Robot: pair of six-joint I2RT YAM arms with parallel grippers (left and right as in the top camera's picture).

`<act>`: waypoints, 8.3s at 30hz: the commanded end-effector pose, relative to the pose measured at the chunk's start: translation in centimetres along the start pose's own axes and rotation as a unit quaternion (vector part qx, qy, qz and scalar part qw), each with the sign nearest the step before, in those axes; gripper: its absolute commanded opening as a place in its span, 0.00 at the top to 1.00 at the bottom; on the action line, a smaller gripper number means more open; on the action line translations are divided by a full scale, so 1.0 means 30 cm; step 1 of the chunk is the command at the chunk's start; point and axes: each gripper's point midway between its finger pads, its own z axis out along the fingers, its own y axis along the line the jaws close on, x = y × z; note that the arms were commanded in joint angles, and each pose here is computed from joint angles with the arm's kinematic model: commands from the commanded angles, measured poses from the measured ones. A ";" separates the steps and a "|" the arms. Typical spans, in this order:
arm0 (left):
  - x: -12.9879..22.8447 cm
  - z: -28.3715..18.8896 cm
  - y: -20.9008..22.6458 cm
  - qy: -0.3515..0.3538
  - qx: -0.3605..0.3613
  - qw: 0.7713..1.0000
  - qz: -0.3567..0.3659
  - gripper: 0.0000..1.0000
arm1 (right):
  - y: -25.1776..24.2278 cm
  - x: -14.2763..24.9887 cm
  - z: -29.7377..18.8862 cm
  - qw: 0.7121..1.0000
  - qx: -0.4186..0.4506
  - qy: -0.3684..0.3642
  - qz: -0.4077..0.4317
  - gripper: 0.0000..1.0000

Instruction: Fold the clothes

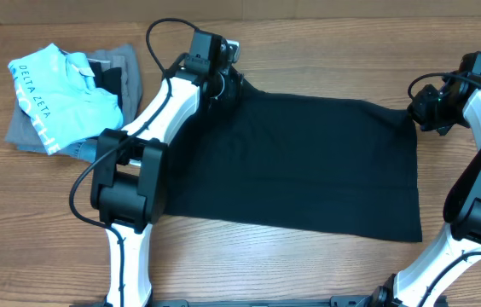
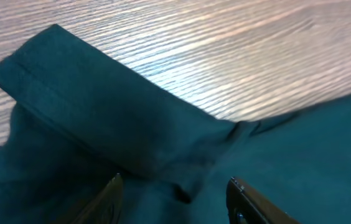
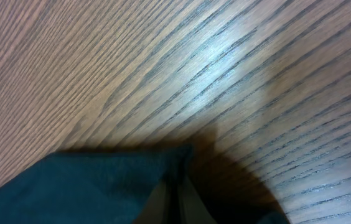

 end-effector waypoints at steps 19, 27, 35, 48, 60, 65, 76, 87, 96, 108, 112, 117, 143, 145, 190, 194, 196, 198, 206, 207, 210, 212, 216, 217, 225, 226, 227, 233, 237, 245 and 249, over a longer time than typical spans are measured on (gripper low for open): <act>0.054 0.103 0.009 0.021 -0.028 0.986 0.162 0.52 | 0.030 -0.023 -0.042 1.000 -0.010 -0.014 -0.004 0.96; 0.050 0.105 -0.007 0.016 -0.015 0.986 0.163 0.68 | 0.030 -0.022 -0.042 1.000 -0.010 -0.014 -0.004 0.96; 0.027 0.072 -0.042 0.006 0.009 0.987 0.157 0.96 | 0.030 -0.022 -0.042 1.000 -0.010 -0.014 -0.004 0.96; -0.130 -0.281 -0.121 -0.045 0.003 0.989 0.142 0.96 | 0.012 -0.084 -0.056 0.999 -0.018 -0.046 0.000 0.96; 0.085 -0.300 -0.221 0.082 0.036 0.991 0.095 0.91 | 0.017 -0.086 -0.058 0.999 -0.025 -0.046 0.000 0.96; 0.152 -0.310 -0.200 0.125 0.006 0.989 0.074 0.83 | 0.017 -0.085 -0.058 0.999 -0.025 -0.045 0.000 0.96; -0.060 -0.276 0.091 -0.006 0.007 1.000 0.002 0.46 | 0.033 -0.077 -0.057 0.999 -0.037 -0.039 -0.001 0.96; -0.051 -0.019 0.185 -0.055 0.125 0.990 -0.020 0.44 | 0.029 -0.068 -0.056 0.999 -0.035 -0.034 0.001 0.96; 0.021 0.125 0.204 -0.044 0.127 0.991 -0.024 0.47 | 0.024 -0.054 -0.055 0.999 -0.031 -0.025 0.003 0.96; -0.037 0.089 0.173 -0.062 0.154 0.986 -0.032 0.96 | 0.023 -0.053 -0.055 0.999 -0.031 -0.025 0.002 0.96; -0.072 0.056 0.159 -0.073 0.161 0.984 -0.028 0.96 | 0.023 -0.053 -0.055 0.999 -0.031 -0.024 0.002 0.96; -0.156 -0.049 0.173 -0.102 0.136 0.985 -0.022 0.87 | 0.023 -0.052 -0.055 0.999 -0.031 -0.024 0.002 0.96; -0.073 0.135 0.209 -0.091 0.123 0.988 -0.021 0.61 | 0.016 -0.025 -0.053 1.000 -0.026 -0.008 0.006 0.96; -0.100 0.118 0.171 -0.106 0.159 0.981 -0.022 0.77 | 0.015 -0.023 -0.053 1.000 -0.025 -0.007 0.007 0.96; -0.091 0.135 0.240 -0.096 0.092 0.990 -0.041 0.96 | 0.011 -0.012 -0.052 1.000 -0.022 0.000 0.008 0.96; -0.091 0.104 0.217 -0.089 0.126 0.986 -0.061 0.96 | 0.011 -0.012 -0.052 1.000 -0.022 0.000 0.008 0.96; -0.103 0.069 0.211 -0.088 0.131 0.985 -0.066 0.96 | 0.011 -0.016 -0.053 1.000 -0.023 -0.002 0.008 0.96; -0.122 0.017 0.201 -0.087 0.129 0.986 -0.065 0.96 | 0.007 -0.024 -0.053 1.000 -0.019 -0.008 0.007 0.96; -0.237 -0.294 0.170 -0.112 0.065 0.991 -0.033 0.96 | -0.003 -0.098 -0.063 0.999 -0.020 -0.051 0.003 0.96; -0.242 -0.319 0.164 -0.114 0.064 0.991 -0.027 0.96 | -0.001 -0.105 -0.063 0.998 -0.021 -0.055 0.002 0.96; -0.238 -0.367 0.147 -0.109 0.065 0.992 -0.029 0.96 | 0.005 -0.121 -0.065 0.998 -0.025 -0.065 -0.001 0.96; -0.222 -0.387 0.138 -0.098 0.065 0.992 -0.034 0.96 | 0.007 -0.126 -0.066 0.997 -0.026 -0.068 -0.002 0.96; -0.159 -0.422 0.123 -0.058 0.064 0.995 -0.051 0.96 | 0.006 -0.128 -0.067 0.997 -0.026 -0.069 -0.001 0.96; -0.149 -0.426 0.127 -0.052 0.058 0.996 -0.054 0.96 | 0.005 -0.129 -0.067 0.997 -0.026 -0.070 -0.002 0.96; 0.058 -0.464 0.098 0.076 0.039 0.990 -0.108 0.96 | 0.006 -0.131 -0.067 0.997 -0.026 -0.071 -0.002 0.96; 0.075 -0.465 0.090 0.087 0.040 0.989 -0.110 0.96 | 0.006 -0.131 -0.067 0.997 -0.026 -0.071 -0.002 0.96; 0.093 -0.467 0.080 0.099 0.040 0.988 -0.112 0.96 | 0.006 -0.131 -0.067 0.997 -0.026 -0.071 -0.002 0.96; 0.162 -0.463 0.064 0.143 0.009 0.984 -0.103 0.81 | 0.006 -0.130 -0.067 0.997 -0.026 -0.070 -0.002 0.96; 0.188 -0.457 0.103 0.155 -0.033 0.983 -0.096 0.58 | 0.006 -0.128 -0.067 0.997 -0.026 -0.069 -0.001 0.96; 0.212 -0.265 0.200 0.147 -0.052 0.984 -0.088 0.39 | 0.004 -0.121 -0.066 0.998 -0.025 -0.065 0.001 0.96; 0.219 -0.124 0.205 0.135 -0.008 0.987 -0.081 0.45 | 0.002 -0.117 -0.065 0.998 -0.024 -0.062 0.002 0.96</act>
